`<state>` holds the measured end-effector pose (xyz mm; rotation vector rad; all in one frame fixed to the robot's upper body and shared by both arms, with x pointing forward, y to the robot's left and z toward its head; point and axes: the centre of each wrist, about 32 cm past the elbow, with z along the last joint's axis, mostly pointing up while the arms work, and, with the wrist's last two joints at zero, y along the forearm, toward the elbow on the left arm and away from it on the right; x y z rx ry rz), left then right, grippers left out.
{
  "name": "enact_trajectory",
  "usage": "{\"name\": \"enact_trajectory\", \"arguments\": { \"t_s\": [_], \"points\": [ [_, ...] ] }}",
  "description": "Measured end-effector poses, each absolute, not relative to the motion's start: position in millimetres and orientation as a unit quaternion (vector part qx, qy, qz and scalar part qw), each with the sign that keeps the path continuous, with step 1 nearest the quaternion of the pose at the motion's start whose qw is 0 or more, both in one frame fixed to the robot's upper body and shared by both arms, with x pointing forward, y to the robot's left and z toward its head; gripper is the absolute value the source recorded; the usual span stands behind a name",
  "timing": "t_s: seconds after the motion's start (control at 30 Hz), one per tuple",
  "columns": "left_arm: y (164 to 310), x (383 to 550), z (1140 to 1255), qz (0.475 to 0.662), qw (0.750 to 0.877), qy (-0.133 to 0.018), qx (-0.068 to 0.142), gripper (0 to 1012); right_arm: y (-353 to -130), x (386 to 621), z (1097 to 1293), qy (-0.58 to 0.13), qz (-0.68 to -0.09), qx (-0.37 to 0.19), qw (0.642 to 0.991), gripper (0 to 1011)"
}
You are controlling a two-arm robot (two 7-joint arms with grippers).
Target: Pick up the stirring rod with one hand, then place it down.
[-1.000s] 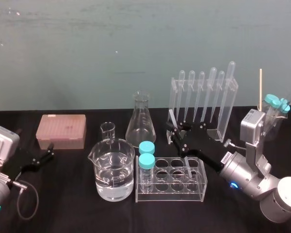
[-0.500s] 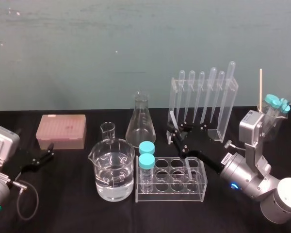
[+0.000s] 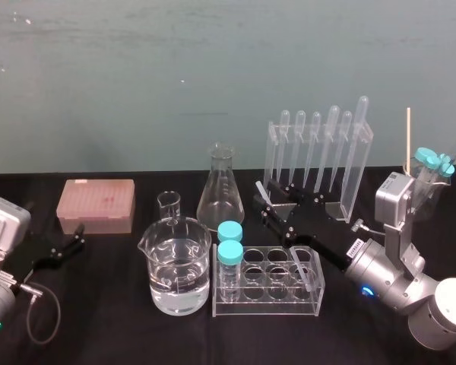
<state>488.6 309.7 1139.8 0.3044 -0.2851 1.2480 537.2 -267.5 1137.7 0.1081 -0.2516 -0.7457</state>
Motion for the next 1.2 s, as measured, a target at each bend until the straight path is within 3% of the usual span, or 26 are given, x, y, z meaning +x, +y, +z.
{"name": "enact_trajectory", "arguments": {
  "t_s": [0.6, 0.77, 0.93, 1.2],
  "points": [
    [309.7, 488.6, 1139.8, 0.58, 0.791, -0.132, 0.141, 1000, -267, 537, 1138.4, -0.127, -0.362, 0.056, 0.922, 946],
    [309.7, 488.6, 1139.8, 0.58, 0.791, -0.132, 0.141, 1000, -266, 537, 1148.7, -0.168, -0.379, 0.078, 0.907, 1003],
    [309.7, 488.6, 1139.8, 0.58, 0.791, -0.132, 0.141, 1000, -267, 535, 1160.4, -0.223, -0.439, 0.087, 0.866, 1003],
    [309.7, 488.6, 1139.8, 0.58, 0.791, -0.132, 0.141, 1000, -282, 528, 1164.4, -0.228, -0.526, 0.06, 0.817, 1003]
  ]
}}
